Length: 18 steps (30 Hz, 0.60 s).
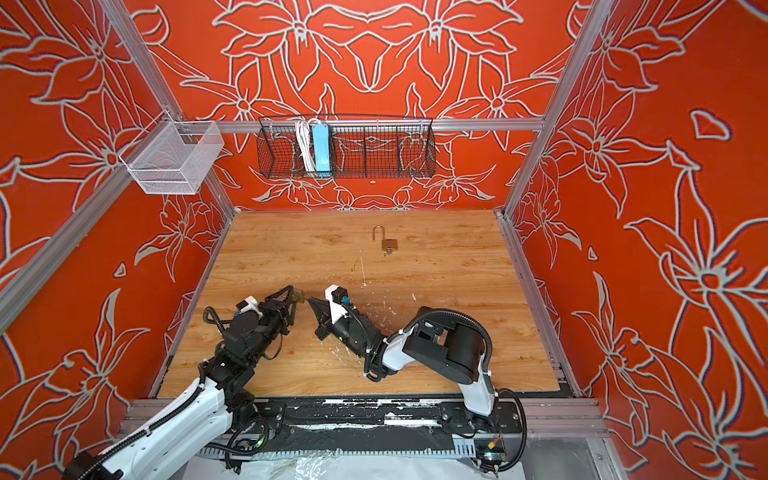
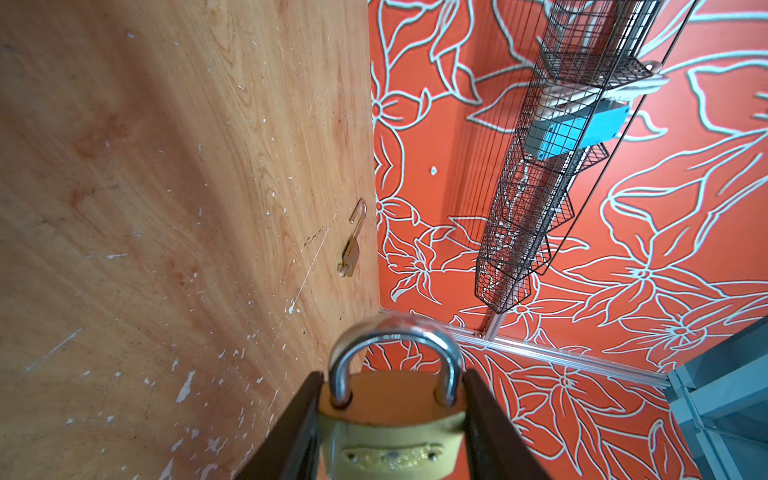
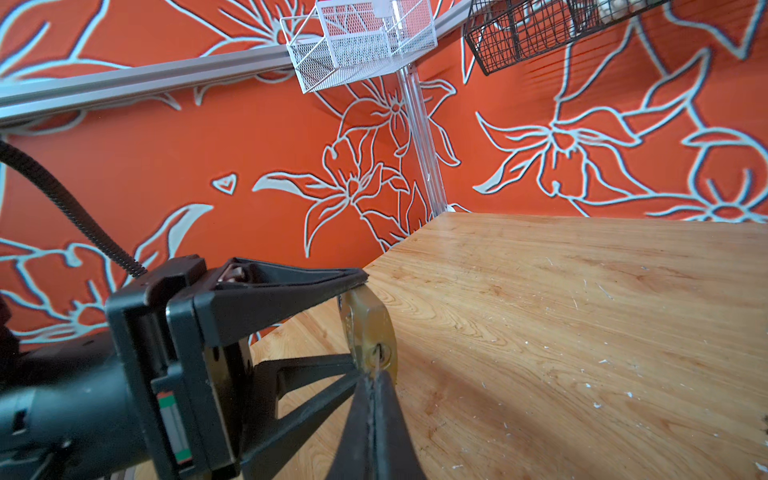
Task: Unlock with the key
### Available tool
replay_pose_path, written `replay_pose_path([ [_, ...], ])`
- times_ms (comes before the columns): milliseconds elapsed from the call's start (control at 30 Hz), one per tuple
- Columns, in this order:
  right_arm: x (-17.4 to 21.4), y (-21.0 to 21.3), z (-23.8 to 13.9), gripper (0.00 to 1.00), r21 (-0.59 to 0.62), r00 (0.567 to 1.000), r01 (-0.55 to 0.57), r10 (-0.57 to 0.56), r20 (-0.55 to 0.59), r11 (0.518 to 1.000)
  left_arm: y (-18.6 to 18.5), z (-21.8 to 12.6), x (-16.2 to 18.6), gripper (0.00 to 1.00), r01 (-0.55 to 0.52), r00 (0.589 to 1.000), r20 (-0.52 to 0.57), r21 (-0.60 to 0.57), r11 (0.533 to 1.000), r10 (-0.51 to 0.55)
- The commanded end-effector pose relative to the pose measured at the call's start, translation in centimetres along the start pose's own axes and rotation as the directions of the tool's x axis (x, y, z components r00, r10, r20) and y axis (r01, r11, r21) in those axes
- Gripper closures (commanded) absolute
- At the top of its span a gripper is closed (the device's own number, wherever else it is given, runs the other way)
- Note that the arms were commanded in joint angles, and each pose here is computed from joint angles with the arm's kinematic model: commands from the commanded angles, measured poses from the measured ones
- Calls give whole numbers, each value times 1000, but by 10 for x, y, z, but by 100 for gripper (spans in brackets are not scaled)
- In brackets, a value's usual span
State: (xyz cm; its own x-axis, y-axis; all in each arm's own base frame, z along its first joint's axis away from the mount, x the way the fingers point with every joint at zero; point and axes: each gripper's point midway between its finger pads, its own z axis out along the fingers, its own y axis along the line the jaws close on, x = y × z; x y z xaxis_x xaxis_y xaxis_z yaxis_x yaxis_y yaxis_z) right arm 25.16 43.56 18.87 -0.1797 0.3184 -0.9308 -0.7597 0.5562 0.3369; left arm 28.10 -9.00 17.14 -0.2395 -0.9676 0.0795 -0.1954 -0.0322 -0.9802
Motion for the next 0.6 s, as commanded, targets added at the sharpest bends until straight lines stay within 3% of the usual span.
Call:
replay_pose_path([
  [0,4,-7,1,100,-3,999,33,-33,-22,999,-43,-7,36,100,12,981,-195,158,987,19],
  [133,9,-7,3,100,-16,999,31,-32,-32,999,-47,-7,39,100,15,976,-218,176,984,24],
  [433,8,31,4,100,-232,995,71,-85,-52,970,-55,-9,37,100,-14,974,-216,220,975,63],
  [567,3,30,-7,100,-237,993,94,-109,-51,967,-55,-9,35,100,-28,975,-208,226,974,77],
])
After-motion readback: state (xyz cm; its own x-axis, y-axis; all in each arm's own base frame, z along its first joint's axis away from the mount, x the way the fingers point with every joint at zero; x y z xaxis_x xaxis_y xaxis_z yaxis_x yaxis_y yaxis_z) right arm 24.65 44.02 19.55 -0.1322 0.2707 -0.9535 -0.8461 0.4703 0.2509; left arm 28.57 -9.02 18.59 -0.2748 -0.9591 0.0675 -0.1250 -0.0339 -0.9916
